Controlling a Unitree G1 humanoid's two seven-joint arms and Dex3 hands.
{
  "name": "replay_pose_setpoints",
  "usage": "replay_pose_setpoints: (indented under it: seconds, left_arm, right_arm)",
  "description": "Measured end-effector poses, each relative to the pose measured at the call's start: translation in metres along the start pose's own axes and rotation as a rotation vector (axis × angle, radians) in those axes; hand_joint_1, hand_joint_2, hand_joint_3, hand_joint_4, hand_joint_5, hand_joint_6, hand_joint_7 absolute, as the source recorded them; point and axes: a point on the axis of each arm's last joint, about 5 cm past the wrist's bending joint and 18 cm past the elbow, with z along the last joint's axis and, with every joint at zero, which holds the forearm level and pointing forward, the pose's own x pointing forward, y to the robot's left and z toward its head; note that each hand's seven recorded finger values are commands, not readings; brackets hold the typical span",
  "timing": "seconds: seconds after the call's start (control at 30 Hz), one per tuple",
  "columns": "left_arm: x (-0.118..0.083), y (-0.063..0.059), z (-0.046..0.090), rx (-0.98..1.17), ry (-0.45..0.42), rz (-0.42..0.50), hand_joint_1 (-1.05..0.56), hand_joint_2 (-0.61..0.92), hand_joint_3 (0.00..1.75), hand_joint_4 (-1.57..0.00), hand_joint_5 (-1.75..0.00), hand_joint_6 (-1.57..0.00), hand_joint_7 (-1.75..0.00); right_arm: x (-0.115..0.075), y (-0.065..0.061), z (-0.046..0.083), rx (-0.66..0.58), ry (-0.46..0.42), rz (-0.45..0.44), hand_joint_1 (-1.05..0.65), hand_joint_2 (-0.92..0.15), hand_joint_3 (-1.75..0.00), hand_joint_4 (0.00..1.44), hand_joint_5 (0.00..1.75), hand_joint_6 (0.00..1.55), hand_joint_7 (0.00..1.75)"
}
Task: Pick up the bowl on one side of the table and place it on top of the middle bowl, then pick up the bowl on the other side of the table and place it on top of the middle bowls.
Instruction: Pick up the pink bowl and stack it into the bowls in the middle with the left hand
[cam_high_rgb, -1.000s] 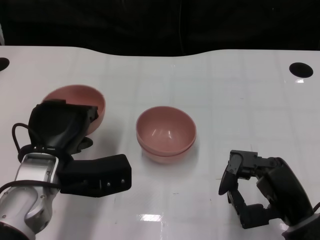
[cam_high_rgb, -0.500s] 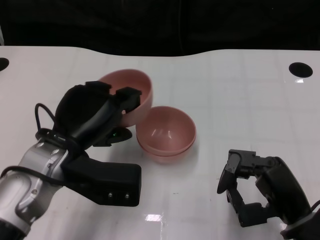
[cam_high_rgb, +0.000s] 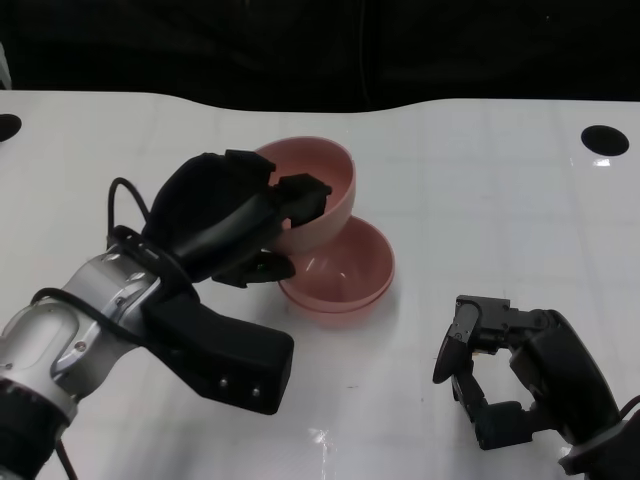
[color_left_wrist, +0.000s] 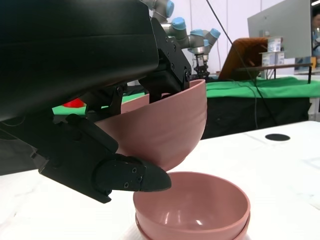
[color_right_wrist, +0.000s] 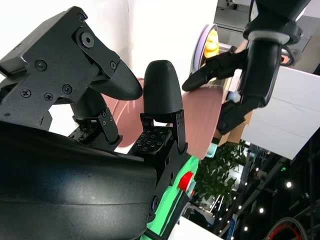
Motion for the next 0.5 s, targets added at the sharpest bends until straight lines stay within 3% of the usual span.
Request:
replay_pose_setpoints:
  seconds: [0.1, 0.2, 0.37, 0.43, 0.47, 0.5]
  left_arm:
    - [0.005, -0.004, 0.002, -0.001, -0.008, -0.040, -0.31, 0.87, 0.25, -0.82, -1.75, -0.70, -1.59]
    - [0.008, -0.009, 0.004, -0.012, -0.003, -0.068, -0.31, 0.87, 0.18, -0.81, -1.75, -0.79, -1.34]
    - [0.014, -0.020, 0.008, -0.037, 0.037, -0.098, -0.35, 0.92, 0.22, -0.82, -1.75, -0.78, -1.28]
    - [0.017, -0.023, 0.012, -0.048, 0.072, -0.123, -0.31, 0.92, 0.13, -0.80, -1.75, -0.88, -0.90]
    - [0.019, -0.024, 0.014, -0.057, 0.088, -0.143, -0.30, 0.92, 0.11, -0.80, -1.75, -0.90, -0.83]
    - [0.021, -0.025, 0.015, -0.065, 0.102, -0.164, -0.29, 0.92, 0.11, -0.80, -1.56, -0.93, -0.73]
  right_arm:
    - [0.000, 0.000, 0.000, -0.001, -0.003, 0.000, -0.06, -0.27, -1.54, 0.89, 1.72, 0.85, 1.36]
    - [0.000, 0.000, 0.000, -0.002, -0.004, 0.000, -0.07, -0.27, -1.54, 0.89, 1.73, 0.85, 1.36]
    - [0.000, 0.000, 0.000, -0.003, -0.004, 0.000, -0.06, -0.27, -1.54, 0.89, 1.73, 0.85, 1.36]
    - [0.000, 0.000, 0.000, -0.003, -0.005, 0.000, -0.06, -0.27, -1.55, 0.89, 1.73, 0.86, 1.36]
    - [0.000, 0.000, 0.000, -0.002, -0.006, 0.000, -0.06, -0.27, -1.55, 0.89, 1.73, 0.86, 1.36]
    - [0.000, 0.000, 0.000, -0.003, -0.006, 0.000, -0.06, -0.27, -1.55, 0.89, 1.73, 0.86, 1.36]
